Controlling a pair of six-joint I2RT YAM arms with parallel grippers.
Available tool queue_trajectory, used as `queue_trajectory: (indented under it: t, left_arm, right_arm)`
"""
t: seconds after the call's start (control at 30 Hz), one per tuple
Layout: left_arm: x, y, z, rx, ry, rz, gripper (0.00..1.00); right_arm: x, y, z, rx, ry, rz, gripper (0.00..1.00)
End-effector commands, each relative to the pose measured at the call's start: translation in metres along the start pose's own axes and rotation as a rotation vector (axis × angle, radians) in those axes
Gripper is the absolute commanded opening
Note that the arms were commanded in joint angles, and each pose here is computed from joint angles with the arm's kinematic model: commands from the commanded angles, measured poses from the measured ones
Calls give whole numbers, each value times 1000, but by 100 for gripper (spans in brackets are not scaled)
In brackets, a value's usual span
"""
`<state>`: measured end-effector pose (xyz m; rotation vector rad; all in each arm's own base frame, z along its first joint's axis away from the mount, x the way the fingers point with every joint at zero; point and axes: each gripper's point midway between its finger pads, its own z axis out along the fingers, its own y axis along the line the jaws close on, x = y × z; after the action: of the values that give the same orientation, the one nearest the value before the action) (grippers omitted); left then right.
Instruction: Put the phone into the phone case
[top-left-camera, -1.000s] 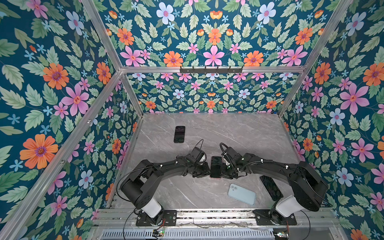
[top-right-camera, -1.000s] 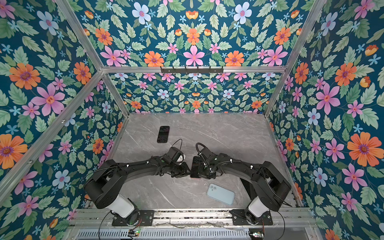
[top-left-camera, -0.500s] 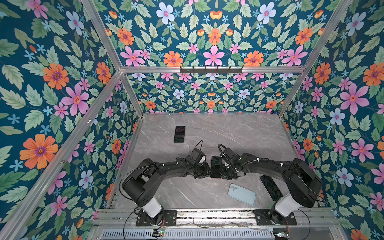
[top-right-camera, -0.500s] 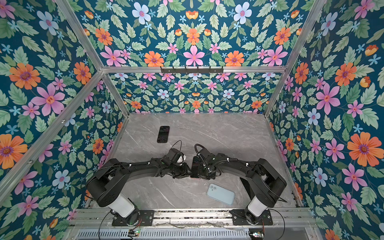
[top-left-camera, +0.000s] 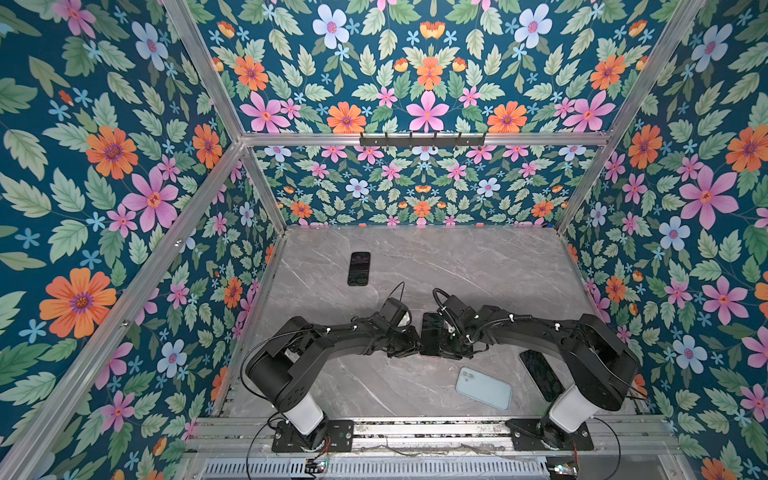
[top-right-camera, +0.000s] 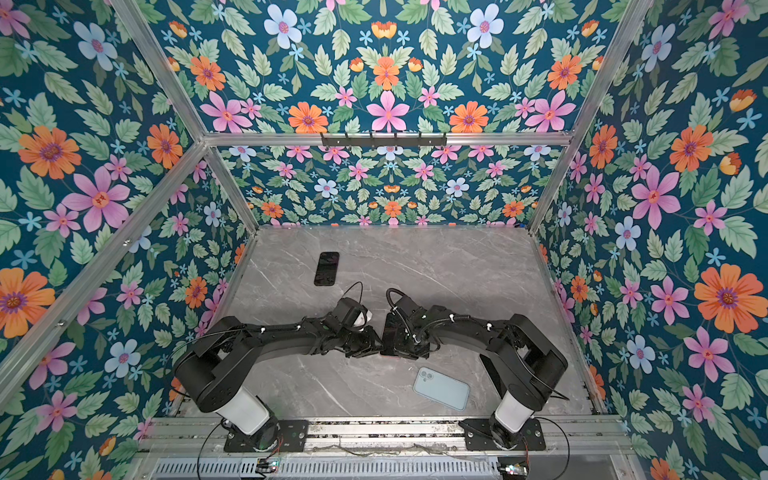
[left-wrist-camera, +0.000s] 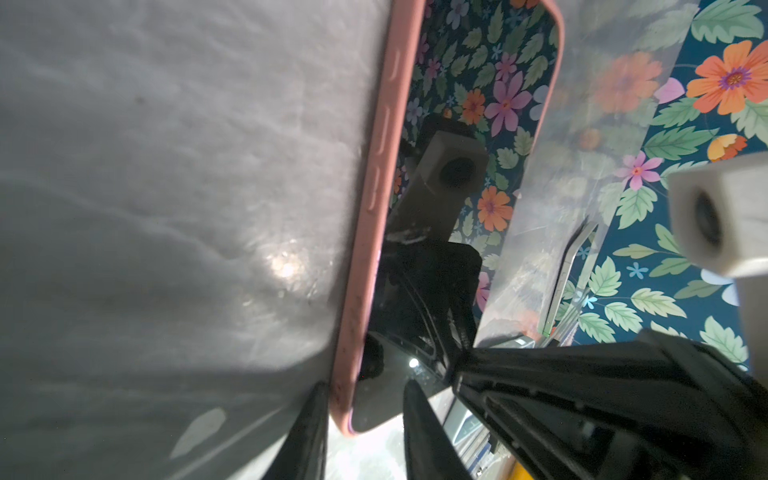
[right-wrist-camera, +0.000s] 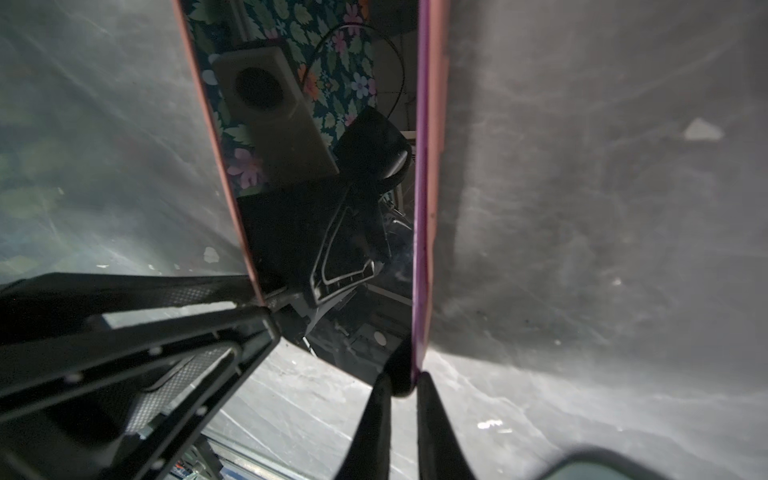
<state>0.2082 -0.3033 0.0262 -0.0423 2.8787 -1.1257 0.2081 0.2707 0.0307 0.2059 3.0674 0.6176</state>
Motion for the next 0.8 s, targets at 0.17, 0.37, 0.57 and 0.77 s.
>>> queue_trajectory:
  t: [0.17, 0.37, 0.57, 0.77]
  left_arm:
    - [9, -10, 9, 51, 28, 8, 32]
    - [10, -10, 9, 57, 28, 6, 32]
    - [11, -10, 6, 52, 28, 9, 31]
    - [12, -4, -10, -24, 12, 58, 37]
  right_arm:
    - [2, 10, 10, -36, 26, -3, 13]
    - [4, 7, 19, -25, 48, 6, 11]
    - [4, 5, 12, -2, 43, 1, 10]
    - [-4, -12, -28, 69, -94, -18, 20]
